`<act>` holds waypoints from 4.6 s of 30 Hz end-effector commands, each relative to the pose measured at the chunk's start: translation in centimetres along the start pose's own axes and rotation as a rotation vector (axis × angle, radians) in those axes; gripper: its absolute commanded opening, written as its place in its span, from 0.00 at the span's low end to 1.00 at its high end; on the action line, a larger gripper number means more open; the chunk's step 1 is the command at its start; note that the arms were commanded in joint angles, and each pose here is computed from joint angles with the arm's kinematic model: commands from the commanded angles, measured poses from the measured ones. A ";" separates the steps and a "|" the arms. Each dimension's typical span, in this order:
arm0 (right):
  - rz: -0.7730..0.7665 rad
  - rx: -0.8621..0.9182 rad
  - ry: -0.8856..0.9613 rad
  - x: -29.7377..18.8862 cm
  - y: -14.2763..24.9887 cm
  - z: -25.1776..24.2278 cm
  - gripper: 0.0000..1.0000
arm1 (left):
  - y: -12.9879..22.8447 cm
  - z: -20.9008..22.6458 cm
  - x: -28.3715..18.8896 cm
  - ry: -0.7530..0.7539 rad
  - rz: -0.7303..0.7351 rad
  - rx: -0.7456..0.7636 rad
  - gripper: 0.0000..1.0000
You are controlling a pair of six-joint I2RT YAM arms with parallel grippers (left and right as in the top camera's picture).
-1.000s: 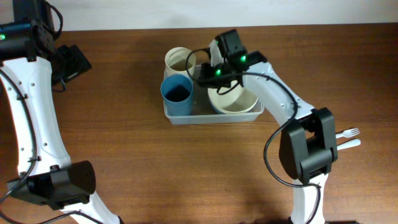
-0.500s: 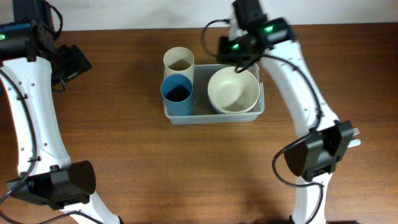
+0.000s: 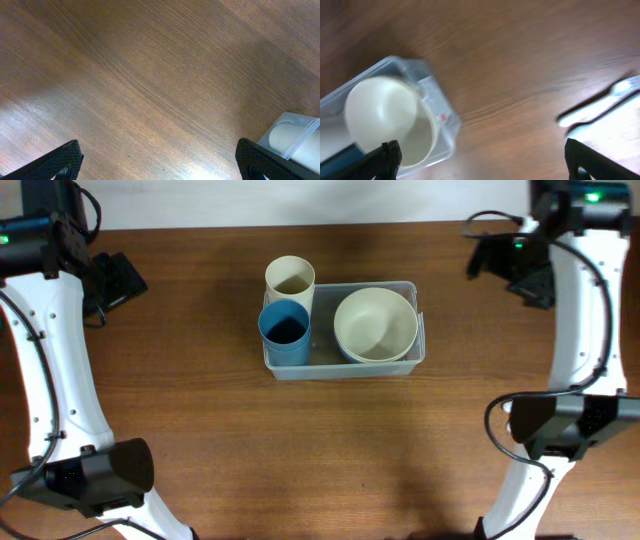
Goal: Pack container
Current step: 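Lift the right gripper out of the container and move it right, then lower the right gripper over the white fork and grasp it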
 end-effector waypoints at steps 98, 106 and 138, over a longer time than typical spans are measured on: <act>-0.022 0.738 0.275 18.7 0.5 -16.6 0.99 | -0.1 0.2 -0.3 -0.006 -0.012 0.003 1.00; -0.010 0.778 0.273 18.5 0.2 -18.3 0.99 | -0.1 0.2 -0.3 -0.006 -0.012 0.003 1.00; 0.002 0.768 0.251 20.6 1.4 -18.6 0.99 | -0.1 0.2 -0.3 -0.006 -0.012 0.003 1.00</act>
Point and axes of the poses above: each gripper's point midway between its finger pads, its own x axis out along the fingers, its own z axis along the line the jaws close on, y = z × x, the point moved 8 cm from there along -x, back along the fingers, and after that the axes turned 13 degrees about x, right-handed, at the moved point
